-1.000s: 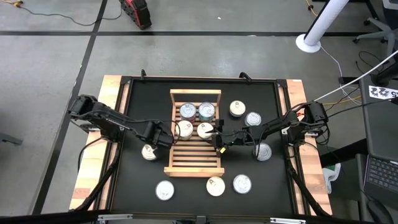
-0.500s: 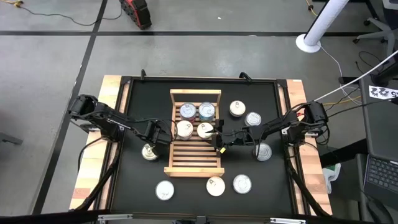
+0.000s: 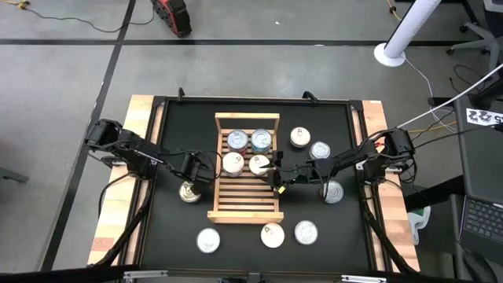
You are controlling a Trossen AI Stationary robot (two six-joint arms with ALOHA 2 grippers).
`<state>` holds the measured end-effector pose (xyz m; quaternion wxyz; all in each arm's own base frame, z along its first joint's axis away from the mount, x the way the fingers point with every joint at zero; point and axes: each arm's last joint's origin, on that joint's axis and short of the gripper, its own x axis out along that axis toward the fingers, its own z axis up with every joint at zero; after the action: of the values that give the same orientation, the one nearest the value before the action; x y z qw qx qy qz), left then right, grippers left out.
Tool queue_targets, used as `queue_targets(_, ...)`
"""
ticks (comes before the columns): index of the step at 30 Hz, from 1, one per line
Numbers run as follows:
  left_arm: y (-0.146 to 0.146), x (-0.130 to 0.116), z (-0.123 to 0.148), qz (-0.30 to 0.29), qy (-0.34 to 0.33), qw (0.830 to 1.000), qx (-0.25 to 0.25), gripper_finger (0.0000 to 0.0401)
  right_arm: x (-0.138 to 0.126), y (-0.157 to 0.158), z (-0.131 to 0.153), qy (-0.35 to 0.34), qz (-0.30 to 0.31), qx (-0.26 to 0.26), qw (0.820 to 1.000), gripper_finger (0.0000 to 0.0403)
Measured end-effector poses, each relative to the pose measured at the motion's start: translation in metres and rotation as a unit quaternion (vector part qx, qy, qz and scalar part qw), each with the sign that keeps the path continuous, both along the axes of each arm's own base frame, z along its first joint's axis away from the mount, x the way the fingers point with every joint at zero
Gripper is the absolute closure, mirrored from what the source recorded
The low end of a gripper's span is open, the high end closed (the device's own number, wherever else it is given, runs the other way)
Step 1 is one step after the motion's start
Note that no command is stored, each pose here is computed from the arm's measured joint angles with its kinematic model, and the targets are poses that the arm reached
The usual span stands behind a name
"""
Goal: Stack canned seafood by type on shelf
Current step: Put the green tuna can on the shelf
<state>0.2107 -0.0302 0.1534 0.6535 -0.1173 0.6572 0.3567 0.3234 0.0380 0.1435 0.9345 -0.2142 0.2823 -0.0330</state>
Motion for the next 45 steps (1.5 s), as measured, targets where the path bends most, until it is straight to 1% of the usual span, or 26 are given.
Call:
queue_targets(3, 0.0, 0.0, 0.0, -0.012, 0.005, 1.0, -0.004, 0.0389, 0.0, 0.0, 0.0, 0.0, 0.0, 0.0, 1.0, 0.0198)
queue_targets(5, 0.0, 0.0, 0.0, -0.016, 0.006, 1.0, -0.007, 0.0396, 0.0, 0.0, 0.0, 0.0, 0.0, 0.0, 1.0, 0.0198)
queue_targets(11, -0.001, 0.003, 0.007, -0.023, -0.007, 1.0, -0.018, 0.0399, 0.0, 0.0, 0.0, 0.0, 0.0, 0.0, 1.0, 0.0198)
queue_targets(14, -0.003, 0.009, 0.016, -0.033, -0.038, 0.998, -0.033, 0.04, 0.0, 0.0, 0.0, 0.0, 0.0, 0.0, 1.0, 0.0198)
queue_targets(28, -0.001, 0.001, 0.045, -0.038, -0.104, 0.993, -0.04, 0.0401, 0.0, 0.0, 0.0, 0.0, 0.0, 0.0, 1.0, 0.0198)
queue_targets(34, -0.003, 0.006, 0.052, -0.053, -0.159, 0.985, -0.051, 0.0401, 0.0, 0.0, 0.0, 0.0, 0.001, 0.001, 1.0, 0.0198)
queue_targets(37, -0.004, 0.011, 0.053, -0.065, -0.18, 0.98, -0.064, 0.0401, 0.0, 0.0, 0.0, 0.0, 0.001, 0.001, 1.0, 0.0198)
queue_targets(45, -0.008, 0.02, 0.056, -0.089, -0.221, 0.967, -0.095, 0.0401, 0.0, 0.0, 0.0, 0.0, 0.001, 0.001, 1.0, 0.0198)
